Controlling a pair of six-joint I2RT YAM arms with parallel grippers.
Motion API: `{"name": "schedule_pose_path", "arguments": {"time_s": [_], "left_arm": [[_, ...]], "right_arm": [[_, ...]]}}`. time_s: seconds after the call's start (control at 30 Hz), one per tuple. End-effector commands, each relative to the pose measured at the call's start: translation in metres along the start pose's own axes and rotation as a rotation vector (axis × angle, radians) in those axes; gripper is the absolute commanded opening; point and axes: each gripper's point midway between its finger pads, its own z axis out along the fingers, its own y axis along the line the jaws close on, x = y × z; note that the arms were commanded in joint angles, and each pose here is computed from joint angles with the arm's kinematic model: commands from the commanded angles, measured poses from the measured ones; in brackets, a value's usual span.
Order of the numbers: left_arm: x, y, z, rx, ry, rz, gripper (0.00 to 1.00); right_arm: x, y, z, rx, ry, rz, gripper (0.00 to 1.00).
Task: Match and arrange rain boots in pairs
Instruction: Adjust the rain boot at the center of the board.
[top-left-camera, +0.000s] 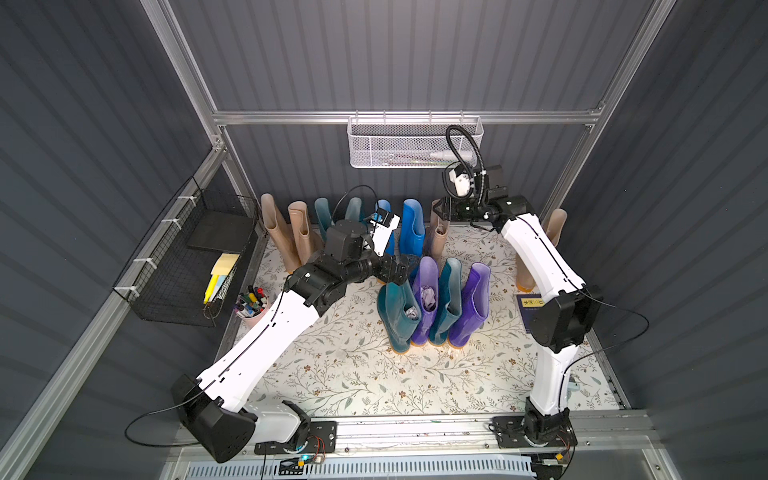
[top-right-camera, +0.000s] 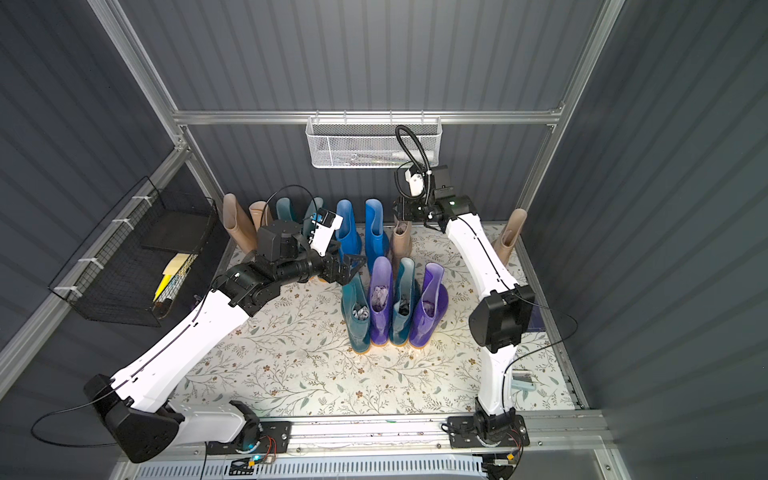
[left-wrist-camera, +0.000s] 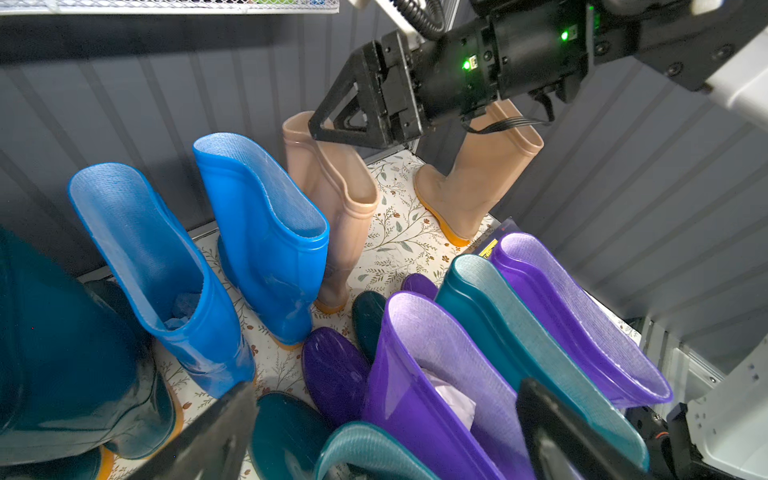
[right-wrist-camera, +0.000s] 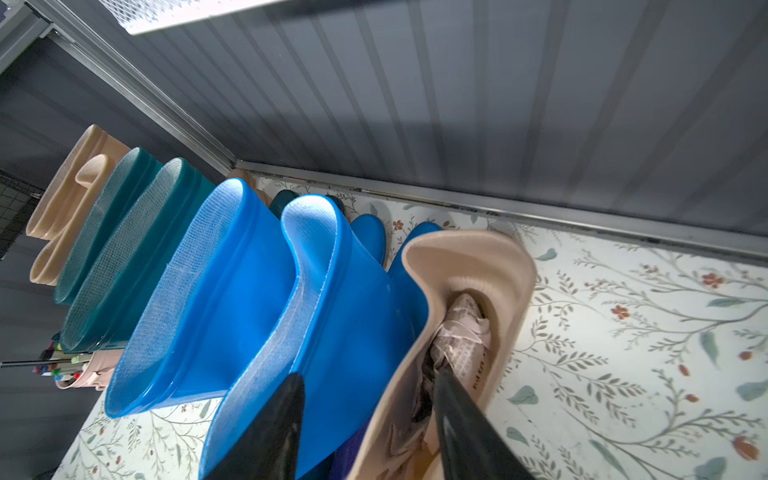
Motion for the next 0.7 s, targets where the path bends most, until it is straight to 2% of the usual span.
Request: {"name": "schedule_pose_path", "arguments": {"time_s": [0.0,0.3,0.47,0.67], "left_arm": [[-0.005,0.001,-0.005,-0.016,-0.021,0.014,1.00],[-0.023,-0.001,0.000,-0.008,-0.049,0.046,1.00],[-0.032,-0.008,0.008,0.038,-0.052,0.061,1.00],[-0.040,-0.026,0.022,0.154,-0.059,0.054,1.00]], "right_arm": [[-0.013,-0.001,-0.019,0.039,-0.054,-0.014,0.57],[-0.021,-0.029,-0.073,0.137,-0.118,0.024,0.61],[-0.013,-0.070,-0.121,0.249,-0.155,0.080,0.65],[0.012,-0.130,-0.187,0.436,-0.170,0.179,0.71]]}}
